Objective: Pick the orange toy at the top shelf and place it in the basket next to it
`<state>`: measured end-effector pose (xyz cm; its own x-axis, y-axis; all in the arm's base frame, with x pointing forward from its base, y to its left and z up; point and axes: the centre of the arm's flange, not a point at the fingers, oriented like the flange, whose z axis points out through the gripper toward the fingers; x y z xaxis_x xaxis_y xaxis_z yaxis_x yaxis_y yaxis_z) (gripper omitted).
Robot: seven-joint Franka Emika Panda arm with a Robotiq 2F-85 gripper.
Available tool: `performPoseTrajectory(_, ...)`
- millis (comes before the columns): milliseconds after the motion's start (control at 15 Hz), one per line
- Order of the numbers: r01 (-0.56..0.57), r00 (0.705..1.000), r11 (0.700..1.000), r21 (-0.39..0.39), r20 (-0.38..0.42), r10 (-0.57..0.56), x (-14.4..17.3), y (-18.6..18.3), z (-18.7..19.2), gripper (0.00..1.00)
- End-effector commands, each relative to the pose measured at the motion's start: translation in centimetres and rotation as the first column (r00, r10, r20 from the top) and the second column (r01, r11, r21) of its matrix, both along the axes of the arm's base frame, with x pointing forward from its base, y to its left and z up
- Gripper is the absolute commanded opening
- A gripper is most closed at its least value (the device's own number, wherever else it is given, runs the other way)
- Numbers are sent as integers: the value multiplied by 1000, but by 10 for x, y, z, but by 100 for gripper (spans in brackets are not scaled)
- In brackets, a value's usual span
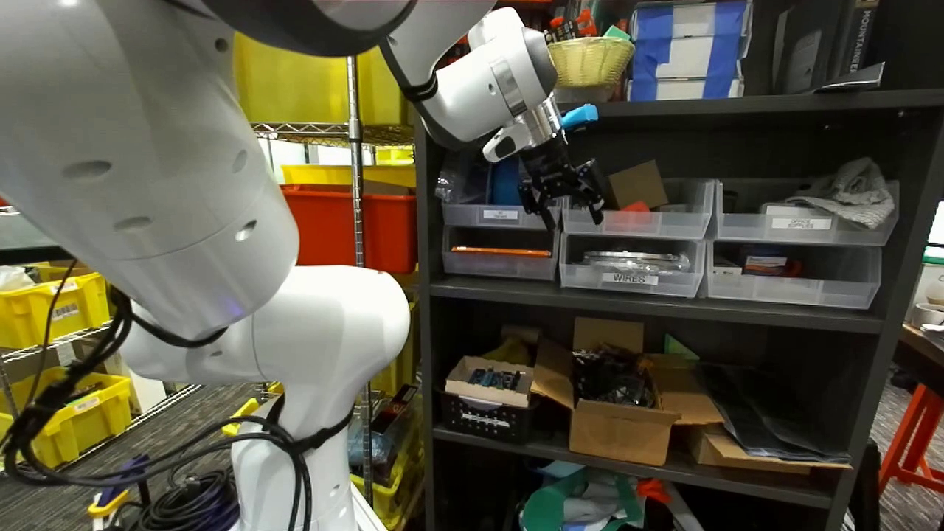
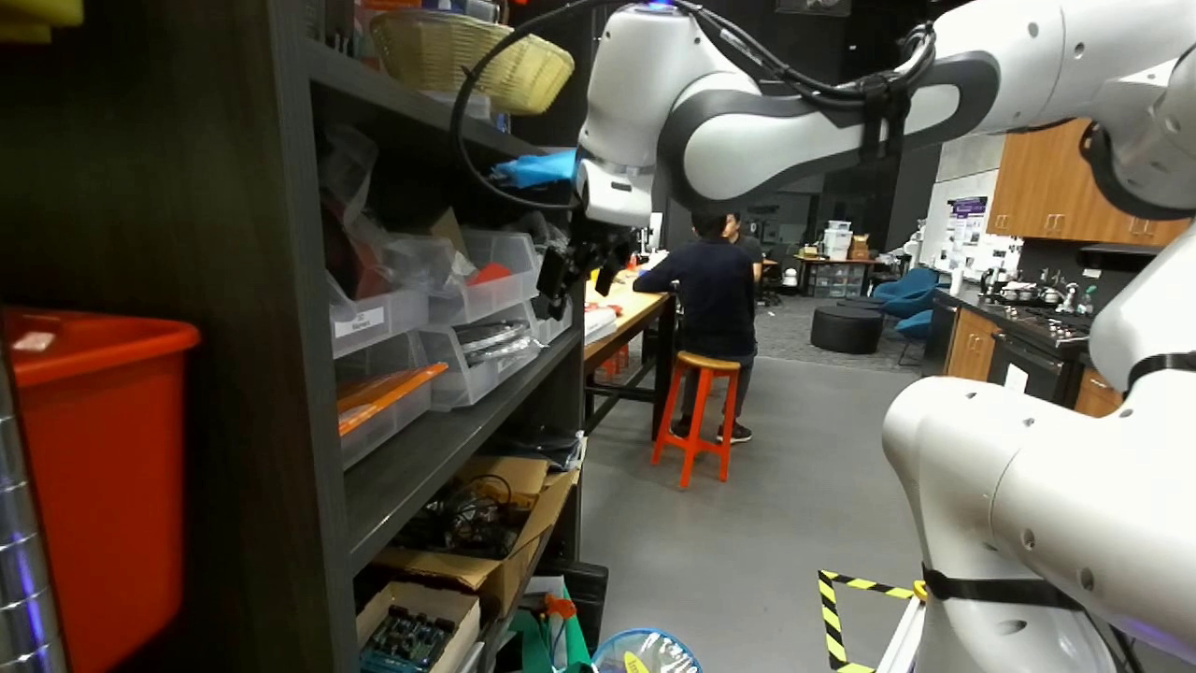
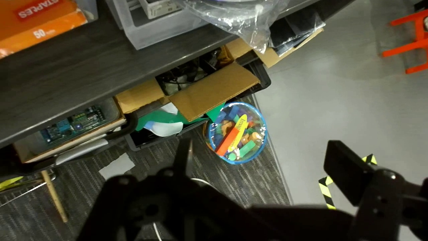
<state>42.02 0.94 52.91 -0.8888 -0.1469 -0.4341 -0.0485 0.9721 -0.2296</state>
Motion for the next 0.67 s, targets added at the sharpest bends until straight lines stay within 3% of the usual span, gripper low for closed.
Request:
performPoseTrajectory(0, 7, 1000, 1000, 24, -15, -6, -1, 1, -1, 100)
performPoseTrajectory(600, 7, 1000, 1000, 26, -21, -6, -1, 2, -2, 100)
